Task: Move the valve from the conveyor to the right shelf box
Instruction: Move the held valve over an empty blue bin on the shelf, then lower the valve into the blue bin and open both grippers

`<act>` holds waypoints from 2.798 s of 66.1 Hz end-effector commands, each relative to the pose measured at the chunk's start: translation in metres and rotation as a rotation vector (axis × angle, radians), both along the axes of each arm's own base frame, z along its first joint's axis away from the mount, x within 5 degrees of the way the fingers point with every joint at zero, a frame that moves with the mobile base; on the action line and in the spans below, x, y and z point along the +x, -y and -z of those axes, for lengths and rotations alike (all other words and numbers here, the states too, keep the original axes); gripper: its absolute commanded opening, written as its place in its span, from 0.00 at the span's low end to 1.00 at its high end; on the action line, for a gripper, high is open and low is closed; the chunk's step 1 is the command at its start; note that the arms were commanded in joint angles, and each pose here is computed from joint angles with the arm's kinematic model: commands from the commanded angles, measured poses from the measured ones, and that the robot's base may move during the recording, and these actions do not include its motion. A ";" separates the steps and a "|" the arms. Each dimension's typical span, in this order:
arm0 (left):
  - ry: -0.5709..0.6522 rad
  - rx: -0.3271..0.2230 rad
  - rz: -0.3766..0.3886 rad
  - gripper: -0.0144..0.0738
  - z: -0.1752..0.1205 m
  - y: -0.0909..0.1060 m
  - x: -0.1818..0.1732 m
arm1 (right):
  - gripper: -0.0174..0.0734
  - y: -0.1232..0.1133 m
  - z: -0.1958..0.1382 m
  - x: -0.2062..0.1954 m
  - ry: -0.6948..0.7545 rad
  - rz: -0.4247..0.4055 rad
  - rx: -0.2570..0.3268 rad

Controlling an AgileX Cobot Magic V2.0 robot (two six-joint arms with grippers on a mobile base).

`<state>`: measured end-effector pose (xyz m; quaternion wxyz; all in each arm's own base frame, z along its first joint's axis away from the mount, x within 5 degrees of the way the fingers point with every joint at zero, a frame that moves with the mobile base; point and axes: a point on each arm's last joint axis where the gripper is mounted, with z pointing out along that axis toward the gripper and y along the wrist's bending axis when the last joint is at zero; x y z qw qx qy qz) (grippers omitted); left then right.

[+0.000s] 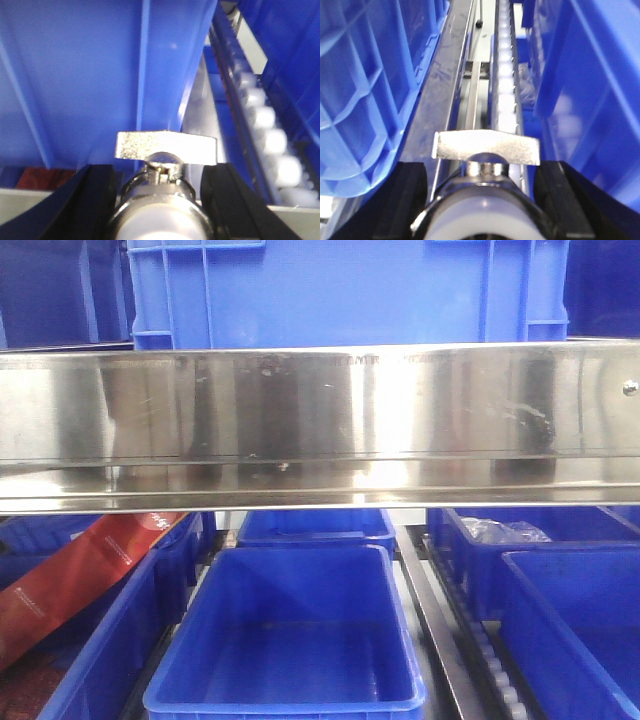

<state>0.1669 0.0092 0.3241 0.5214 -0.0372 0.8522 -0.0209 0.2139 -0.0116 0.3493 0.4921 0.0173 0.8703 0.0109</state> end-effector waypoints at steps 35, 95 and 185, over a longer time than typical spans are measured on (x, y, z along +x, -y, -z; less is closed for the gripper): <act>0.252 -0.019 0.330 0.04 -0.126 0.060 0.030 | 0.01 -0.042 -0.109 0.020 0.284 -0.188 0.012; -0.015 -0.083 0.590 0.04 -0.081 0.200 0.219 | 0.21 -0.085 -0.066 0.152 0.249 -0.241 0.039; 0.175 -0.091 0.515 0.04 -0.120 0.148 0.139 | 0.01 -0.076 -0.067 0.093 0.326 -0.232 0.049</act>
